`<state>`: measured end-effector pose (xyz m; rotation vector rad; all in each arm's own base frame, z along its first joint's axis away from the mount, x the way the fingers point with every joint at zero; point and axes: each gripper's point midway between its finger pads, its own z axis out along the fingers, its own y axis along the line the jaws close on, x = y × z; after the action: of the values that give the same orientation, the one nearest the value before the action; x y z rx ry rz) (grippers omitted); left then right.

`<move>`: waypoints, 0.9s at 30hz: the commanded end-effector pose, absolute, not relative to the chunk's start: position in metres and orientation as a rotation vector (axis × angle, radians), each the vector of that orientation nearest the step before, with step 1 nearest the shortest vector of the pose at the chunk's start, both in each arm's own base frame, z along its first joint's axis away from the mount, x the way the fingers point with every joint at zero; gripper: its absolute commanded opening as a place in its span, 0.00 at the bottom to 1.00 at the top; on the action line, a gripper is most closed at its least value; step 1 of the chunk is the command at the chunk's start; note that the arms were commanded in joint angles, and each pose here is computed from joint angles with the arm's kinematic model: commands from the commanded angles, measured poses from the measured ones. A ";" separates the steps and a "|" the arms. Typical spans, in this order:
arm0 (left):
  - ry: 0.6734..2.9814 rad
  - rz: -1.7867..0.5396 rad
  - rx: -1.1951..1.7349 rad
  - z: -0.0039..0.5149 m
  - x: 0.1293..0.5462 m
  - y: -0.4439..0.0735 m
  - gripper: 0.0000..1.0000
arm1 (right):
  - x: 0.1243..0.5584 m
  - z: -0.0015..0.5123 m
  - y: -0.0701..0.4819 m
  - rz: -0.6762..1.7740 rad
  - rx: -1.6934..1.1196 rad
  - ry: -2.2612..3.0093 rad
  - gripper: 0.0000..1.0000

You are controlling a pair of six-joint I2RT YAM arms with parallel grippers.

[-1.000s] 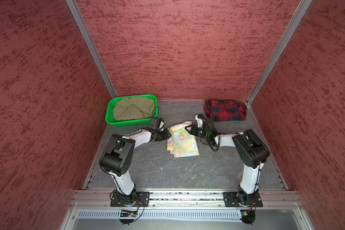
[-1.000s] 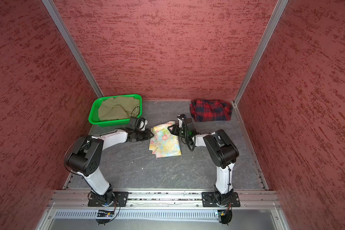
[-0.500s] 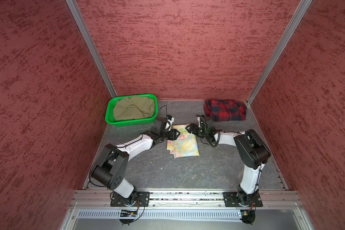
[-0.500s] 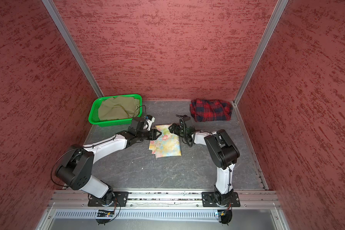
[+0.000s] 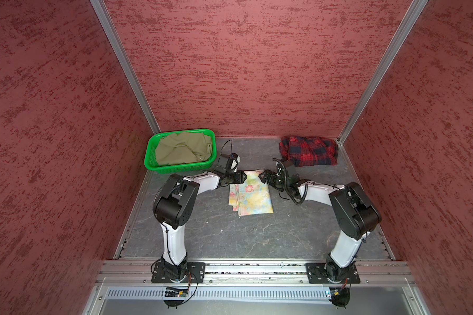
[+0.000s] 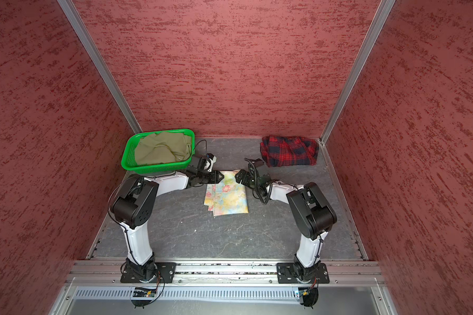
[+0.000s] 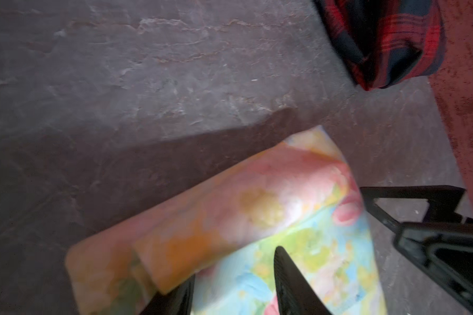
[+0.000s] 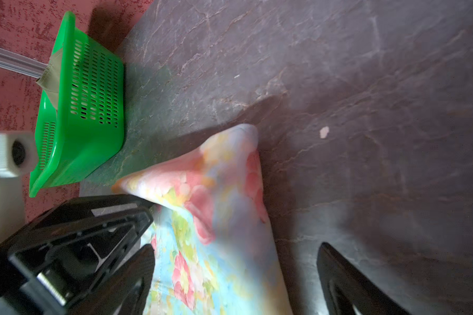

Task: Fold and stack the skirts
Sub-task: 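Grasp the folded floral skirt's two sides with both grippers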

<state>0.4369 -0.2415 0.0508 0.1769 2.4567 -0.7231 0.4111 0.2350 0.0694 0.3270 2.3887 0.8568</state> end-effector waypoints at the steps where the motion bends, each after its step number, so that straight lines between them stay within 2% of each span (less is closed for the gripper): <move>1: 2.439 -0.718 0.141 0.047 0.452 -0.232 0.47 | 0.412 0.080 0.231 0.826 0.274 2.367 0.94; 6: 2.472 -0.738 0.121 0.029 0.454 -0.222 0.39 | 0.419 0.078 0.239 0.887 0.181 2.369 0.95; 8: 2.482 -0.750 0.119 0.022 0.454 -0.219 0.30 | 0.423 0.076 0.244 0.932 0.137 2.369 0.95; 14: 2.511 -0.789 0.130 0.008 0.450 -0.220 0.12 | 0.440 0.064 0.251 0.988 0.072 2.368 0.95; 16: 2.515 -0.797 0.138 0.006 0.449 -0.222 0.11 | 0.444 0.058 0.254 0.998 0.065 2.368 0.94; 21: 2.533 -0.786 0.147 0.003 0.450 -0.221 0.00 | 0.452 0.042 0.262 1.081 0.096 2.372 0.92; 27: 2.541 -0.776 0.149 0.004 0.449 -0.220 0.00 | 0.457 0.022 0.262 1.088 0.153 2.401 0.88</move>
<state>0.4608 -0.2269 0.0298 0.1534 2.4463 -0.8102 0.4646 0.2662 0.0539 0.0827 2.3091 1.0881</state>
